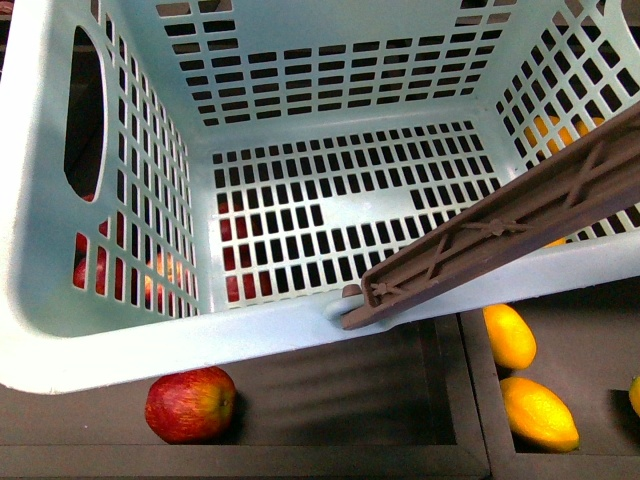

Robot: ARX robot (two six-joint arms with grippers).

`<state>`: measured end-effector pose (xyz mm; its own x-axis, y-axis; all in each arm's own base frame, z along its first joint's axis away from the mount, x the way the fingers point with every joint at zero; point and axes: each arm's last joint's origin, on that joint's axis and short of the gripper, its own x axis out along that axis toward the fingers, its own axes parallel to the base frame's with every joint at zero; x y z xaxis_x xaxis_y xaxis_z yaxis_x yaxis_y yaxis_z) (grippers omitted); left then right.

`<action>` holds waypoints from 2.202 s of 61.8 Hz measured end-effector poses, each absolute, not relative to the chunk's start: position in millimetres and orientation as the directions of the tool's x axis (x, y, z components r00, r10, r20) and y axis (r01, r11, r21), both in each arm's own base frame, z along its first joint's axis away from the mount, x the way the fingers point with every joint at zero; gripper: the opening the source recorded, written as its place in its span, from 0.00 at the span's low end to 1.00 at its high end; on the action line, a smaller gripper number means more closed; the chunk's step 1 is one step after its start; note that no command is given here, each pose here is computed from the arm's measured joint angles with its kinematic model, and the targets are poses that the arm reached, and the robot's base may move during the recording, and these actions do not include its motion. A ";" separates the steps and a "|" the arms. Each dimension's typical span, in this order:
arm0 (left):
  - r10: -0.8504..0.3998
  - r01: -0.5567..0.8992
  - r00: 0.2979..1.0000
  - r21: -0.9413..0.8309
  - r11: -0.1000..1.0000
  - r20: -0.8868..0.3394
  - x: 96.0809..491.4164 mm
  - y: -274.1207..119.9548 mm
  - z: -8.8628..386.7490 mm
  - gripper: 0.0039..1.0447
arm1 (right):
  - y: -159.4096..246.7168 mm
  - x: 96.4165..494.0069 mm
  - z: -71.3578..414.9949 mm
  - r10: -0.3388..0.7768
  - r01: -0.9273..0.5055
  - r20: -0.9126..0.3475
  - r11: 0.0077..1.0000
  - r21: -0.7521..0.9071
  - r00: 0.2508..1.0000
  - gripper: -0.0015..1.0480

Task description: Pick lemon and mango into basket

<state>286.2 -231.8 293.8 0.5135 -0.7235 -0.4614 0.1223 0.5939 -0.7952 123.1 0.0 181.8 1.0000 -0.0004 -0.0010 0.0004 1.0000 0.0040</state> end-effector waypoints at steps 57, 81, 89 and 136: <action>-0.719 0.119 0.519 -0.793 0.597 -0.463 286.1 -231.9 293.7 0.04 | 0.0 122.8 181.1 -0.001 0.001 -0.001 1.000 0.004 1.000 0.92; -0.723 0.120 0.513 -0.796 0.594 -0.462 285.8 -232.2 293.7 0.04 | 0.0 122.8 179.9 0.000 0.000 -0.006 1.000 0.004 1.000 0.92; -0.720 0.123 0.517 -0.793 0.597 -0.463 286.1 -231.9 293.7 0.04 | -0.1 122.7 180.0 -0.002 0.002 -0.005 1.000 0.004 1.000 0.92; -0.723 0.123 0.513 -0.794 0.595 -0.463 286.3 -231.7 293.5 0.04 | 0.0 122.7 179.5 0.000 0.000 -0.008 1.000 0.004 1.000 0.92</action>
